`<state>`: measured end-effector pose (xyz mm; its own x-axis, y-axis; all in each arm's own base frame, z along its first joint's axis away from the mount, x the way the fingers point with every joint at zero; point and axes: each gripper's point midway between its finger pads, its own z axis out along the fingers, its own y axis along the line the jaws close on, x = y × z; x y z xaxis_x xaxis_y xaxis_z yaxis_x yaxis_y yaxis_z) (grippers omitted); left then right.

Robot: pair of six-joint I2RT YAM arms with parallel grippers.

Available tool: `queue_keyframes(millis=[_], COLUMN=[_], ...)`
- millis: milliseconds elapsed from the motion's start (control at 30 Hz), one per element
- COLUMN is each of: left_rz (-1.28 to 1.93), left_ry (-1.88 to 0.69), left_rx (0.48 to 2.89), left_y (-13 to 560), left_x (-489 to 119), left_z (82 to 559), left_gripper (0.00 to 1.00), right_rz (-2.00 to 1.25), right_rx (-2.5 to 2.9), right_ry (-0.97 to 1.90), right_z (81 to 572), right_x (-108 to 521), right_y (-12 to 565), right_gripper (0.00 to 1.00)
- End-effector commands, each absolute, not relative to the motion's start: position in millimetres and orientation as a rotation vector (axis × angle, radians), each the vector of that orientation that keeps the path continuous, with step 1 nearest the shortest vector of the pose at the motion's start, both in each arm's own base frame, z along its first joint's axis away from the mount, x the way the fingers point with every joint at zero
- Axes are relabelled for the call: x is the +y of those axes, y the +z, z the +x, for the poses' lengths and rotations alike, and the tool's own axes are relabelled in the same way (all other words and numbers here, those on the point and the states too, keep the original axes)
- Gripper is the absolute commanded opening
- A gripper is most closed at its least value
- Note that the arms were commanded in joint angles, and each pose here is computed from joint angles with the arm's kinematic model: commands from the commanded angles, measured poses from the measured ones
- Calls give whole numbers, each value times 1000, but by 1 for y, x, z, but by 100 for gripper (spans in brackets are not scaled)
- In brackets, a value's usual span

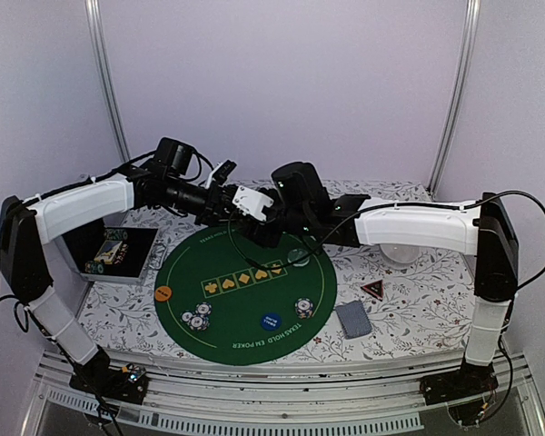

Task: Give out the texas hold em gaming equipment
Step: Pass from the left arm to the right

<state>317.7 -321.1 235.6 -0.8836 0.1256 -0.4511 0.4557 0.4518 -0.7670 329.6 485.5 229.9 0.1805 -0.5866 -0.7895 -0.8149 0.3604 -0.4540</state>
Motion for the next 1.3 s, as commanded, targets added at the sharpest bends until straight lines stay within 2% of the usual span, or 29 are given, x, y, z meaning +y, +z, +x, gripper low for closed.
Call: queue_keyframes(millis=[0, 233, 533, 733, 867, 1033, 1267], left_rz=[540, 541, 545, 556, 559, 566, 550], left_ry=[-1439, -1445, -1441, -1456, -1461, -1474, -1510], left_rx=[2356, 2374, 2390, 2383, 2382, 2381, 2346], left_y=[237, 230, 224, 226, 226, 225, 227], left_x=[-328, -327, -327, -328, -328, -327, -326], left_z=[314, 311, 311, 309, 308, 306, 309], left_gripper=[0, 0, 0, 0, 1, 12, 34], right_rz=[-1326, -1313, -1318, -1323, -1325, -1328, -1340], right_rx=[1468, 1465, 1458, 1472, 1479, 1482, 1499], right_ry=[258, 254, 293, 292, 279, 297, 314], right_z=[328, 332, 328, 328, 329, 327, 324], right_x=[483, 485, 489, 489, 487, 488, 488], right_y=[246, 250, 252, 247, 244, 245, 243], right_gripper=[66, 64, 49, 46, 33, 21, 3])
